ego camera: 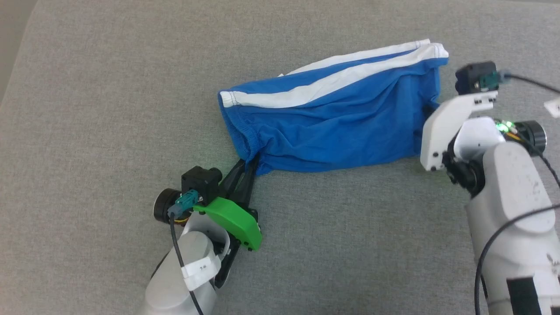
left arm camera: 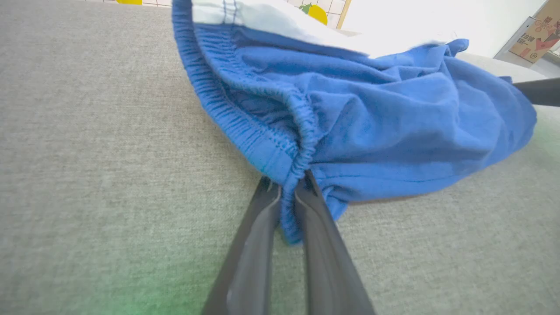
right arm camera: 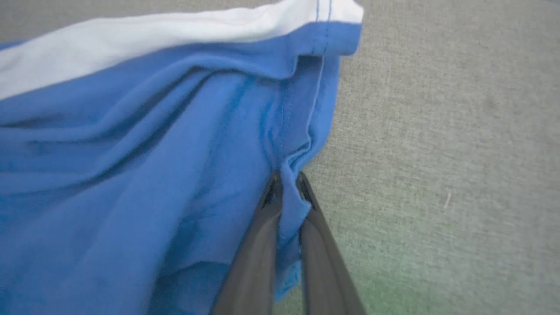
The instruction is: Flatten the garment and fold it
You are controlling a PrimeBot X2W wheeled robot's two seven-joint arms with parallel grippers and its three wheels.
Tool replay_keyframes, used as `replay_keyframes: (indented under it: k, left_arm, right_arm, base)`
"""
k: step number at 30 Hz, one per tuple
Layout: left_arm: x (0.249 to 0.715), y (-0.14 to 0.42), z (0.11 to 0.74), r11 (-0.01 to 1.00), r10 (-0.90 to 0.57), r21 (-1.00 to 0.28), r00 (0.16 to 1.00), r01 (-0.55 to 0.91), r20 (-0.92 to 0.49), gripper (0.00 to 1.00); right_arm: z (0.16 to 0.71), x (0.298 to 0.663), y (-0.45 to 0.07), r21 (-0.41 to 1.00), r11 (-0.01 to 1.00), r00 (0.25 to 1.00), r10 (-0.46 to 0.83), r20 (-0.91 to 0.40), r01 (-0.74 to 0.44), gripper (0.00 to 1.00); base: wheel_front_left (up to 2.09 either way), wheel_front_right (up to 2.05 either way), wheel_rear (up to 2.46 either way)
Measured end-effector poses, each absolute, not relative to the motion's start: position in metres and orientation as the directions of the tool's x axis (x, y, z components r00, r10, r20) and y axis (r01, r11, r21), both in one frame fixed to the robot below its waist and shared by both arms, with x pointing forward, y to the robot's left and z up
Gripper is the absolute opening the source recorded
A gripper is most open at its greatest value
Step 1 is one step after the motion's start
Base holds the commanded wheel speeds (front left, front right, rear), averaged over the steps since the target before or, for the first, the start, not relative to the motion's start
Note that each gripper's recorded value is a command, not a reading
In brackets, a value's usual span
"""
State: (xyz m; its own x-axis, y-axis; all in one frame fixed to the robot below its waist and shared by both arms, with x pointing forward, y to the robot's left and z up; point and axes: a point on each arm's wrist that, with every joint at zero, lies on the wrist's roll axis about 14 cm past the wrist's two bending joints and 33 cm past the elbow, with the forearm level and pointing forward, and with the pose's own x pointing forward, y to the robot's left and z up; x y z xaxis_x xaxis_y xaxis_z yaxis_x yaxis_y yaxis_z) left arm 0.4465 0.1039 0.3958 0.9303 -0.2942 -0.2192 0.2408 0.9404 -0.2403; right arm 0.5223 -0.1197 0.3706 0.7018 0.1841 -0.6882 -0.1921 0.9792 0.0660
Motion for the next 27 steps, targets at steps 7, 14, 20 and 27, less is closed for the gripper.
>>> replay_keyframes:
  k: [7,14,20,27]
  left_arm:
    - [0.444,0.102,0.411,0.935,-0.332,-0.196,0.925,0.297,-0.185,0.00]
    - [0.421,0.090,0.423,0.890,-0.445,-0.218,0.866,0.400,-0.228,0.00]
    - [0.405,0.084,0.426,0.861,-0.496,-0.277,0.825,0.427,-0.270,0.00]
    - [0.381,0.081,0.407,0.850,-0.515,-0.331,0.775,0.409,-0.367,0.39]
  right_arm:
    - [0.395,0.505,-0.140,0.113,0.986,0.805,0.164,-0.570,-0.121,0.00]
    - [0.419,0.443,-0.175,0.164,0.986,0.853,0.114,-0.510,-0.033,0.00]
    - [0.409,0.397,-0.191,0.197,0.980,0.823,0.093,-0.560,0.024,0.00]
    - [0.383,0.362,-0.195,0.218,0.973,0.766,0.088,-0.637,0.069,0.30]
  base:
    - [0.00,0.00,0.00]
    - [0.00,0.00,0.00]
    - [0.00,0.00,0.00]
    - [0.00,0.00,0.00]
